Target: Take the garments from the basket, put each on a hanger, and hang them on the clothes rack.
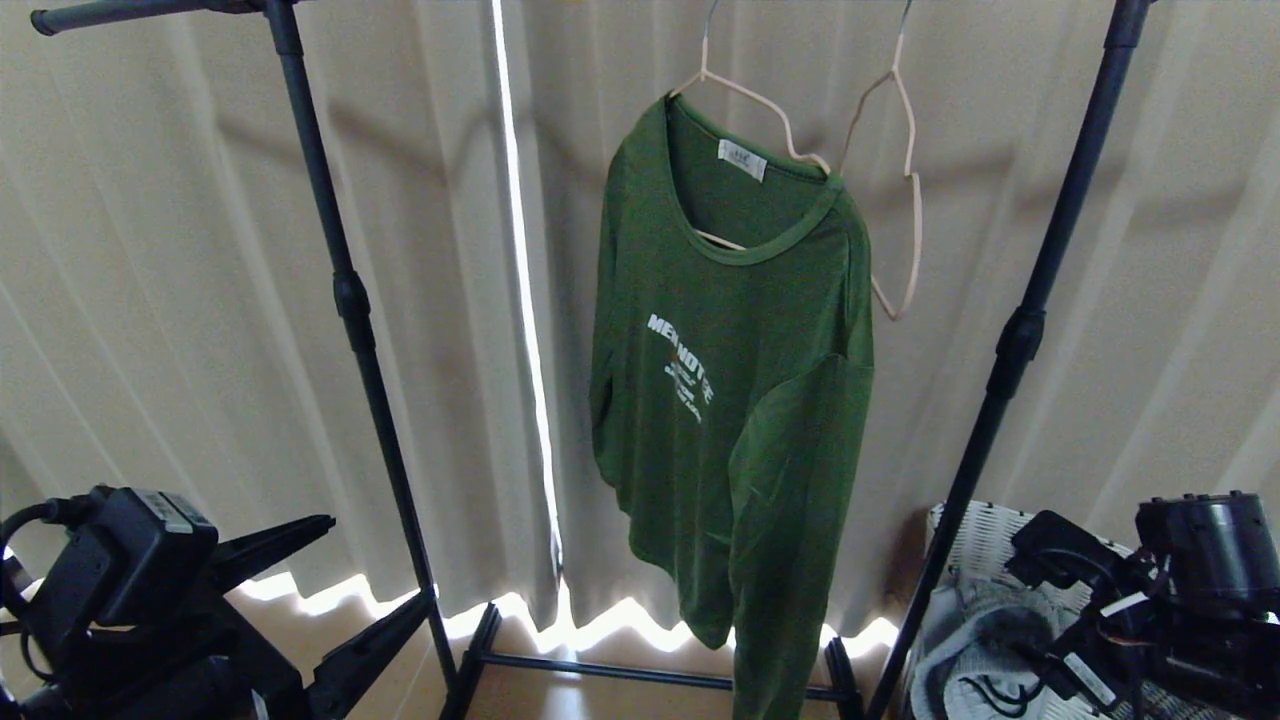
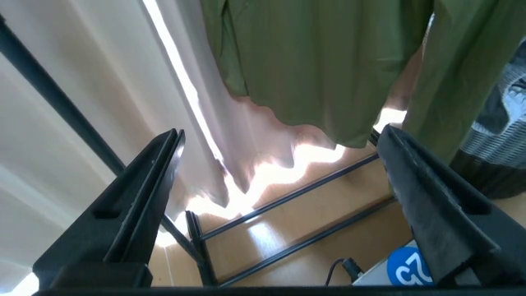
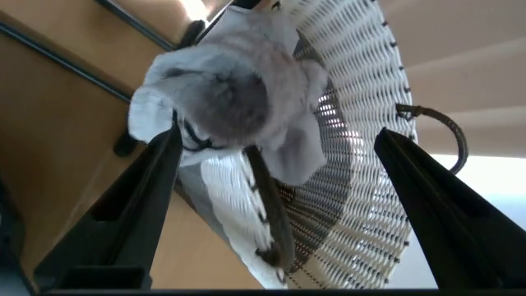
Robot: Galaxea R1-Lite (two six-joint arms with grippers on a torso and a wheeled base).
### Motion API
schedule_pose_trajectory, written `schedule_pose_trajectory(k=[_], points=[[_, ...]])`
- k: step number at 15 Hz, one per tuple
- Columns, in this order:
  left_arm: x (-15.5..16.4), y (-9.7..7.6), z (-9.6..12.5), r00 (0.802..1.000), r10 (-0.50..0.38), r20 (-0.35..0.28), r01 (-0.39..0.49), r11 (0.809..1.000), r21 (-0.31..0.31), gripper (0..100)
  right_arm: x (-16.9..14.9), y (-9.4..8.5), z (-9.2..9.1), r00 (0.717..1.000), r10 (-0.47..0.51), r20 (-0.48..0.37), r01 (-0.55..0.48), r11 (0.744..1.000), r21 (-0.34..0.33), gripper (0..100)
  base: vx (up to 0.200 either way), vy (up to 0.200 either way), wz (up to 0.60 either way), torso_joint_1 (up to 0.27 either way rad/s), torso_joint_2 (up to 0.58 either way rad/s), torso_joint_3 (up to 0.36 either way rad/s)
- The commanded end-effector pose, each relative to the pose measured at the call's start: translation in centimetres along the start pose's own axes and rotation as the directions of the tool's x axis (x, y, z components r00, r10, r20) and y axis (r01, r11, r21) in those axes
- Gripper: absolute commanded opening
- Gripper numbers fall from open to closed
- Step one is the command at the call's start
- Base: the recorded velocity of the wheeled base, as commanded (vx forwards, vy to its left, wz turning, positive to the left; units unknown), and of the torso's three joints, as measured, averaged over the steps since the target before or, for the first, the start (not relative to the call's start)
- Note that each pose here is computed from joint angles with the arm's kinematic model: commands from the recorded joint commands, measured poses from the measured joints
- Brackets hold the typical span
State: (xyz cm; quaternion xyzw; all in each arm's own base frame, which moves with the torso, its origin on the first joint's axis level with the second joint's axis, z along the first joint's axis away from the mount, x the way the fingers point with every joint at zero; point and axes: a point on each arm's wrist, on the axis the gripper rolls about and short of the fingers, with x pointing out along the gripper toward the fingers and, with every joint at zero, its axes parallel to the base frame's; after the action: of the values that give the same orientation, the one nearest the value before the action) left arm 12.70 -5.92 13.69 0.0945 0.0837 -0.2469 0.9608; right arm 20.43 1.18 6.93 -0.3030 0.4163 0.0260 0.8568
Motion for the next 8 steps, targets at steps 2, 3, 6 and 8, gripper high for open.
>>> schedule_pose_trajectory(k=[2,3,6,8], points=[[0.0,0.0,0.0,1.0,-0.003,0.0,0.003,1.0,0.0,100,3.2,0.0,0.9,0.997,-0.003,-0.082,0.002,1.0,-0.007,100,0.0,0.0,0.0,0.0,0.0,0.0],[0.0,0.0,0.0,1.0,-0.003,0.0,0.003,1.0,0.0,100,3.7,-0.2,0.9,0.995,-0.009,-0.095,0.009,1.0,-0.003,100,0.0,0.0,0.0,0.0,0.0,0.0],[-0.1,-0.1,-0.1,1.0,-0.005,-0.002,0.005,1.0,0.002,100,5.0,-1.2,0.9,0.993,-0.039,-0.108,0.043,0.998,0.037,100,0.0,0.0,0.0,0.0,0.0,0.0],[-0.1,-0.1,-0.1,1.0,-0.005,-0.003,0.005,1.0,0.006,100,5.5,-1.1,0.9,0.994,-0.052,-0.097,0.056,0.998,0.04,100,0.0,0.0,0.0,0.0,0.0,0.0]])
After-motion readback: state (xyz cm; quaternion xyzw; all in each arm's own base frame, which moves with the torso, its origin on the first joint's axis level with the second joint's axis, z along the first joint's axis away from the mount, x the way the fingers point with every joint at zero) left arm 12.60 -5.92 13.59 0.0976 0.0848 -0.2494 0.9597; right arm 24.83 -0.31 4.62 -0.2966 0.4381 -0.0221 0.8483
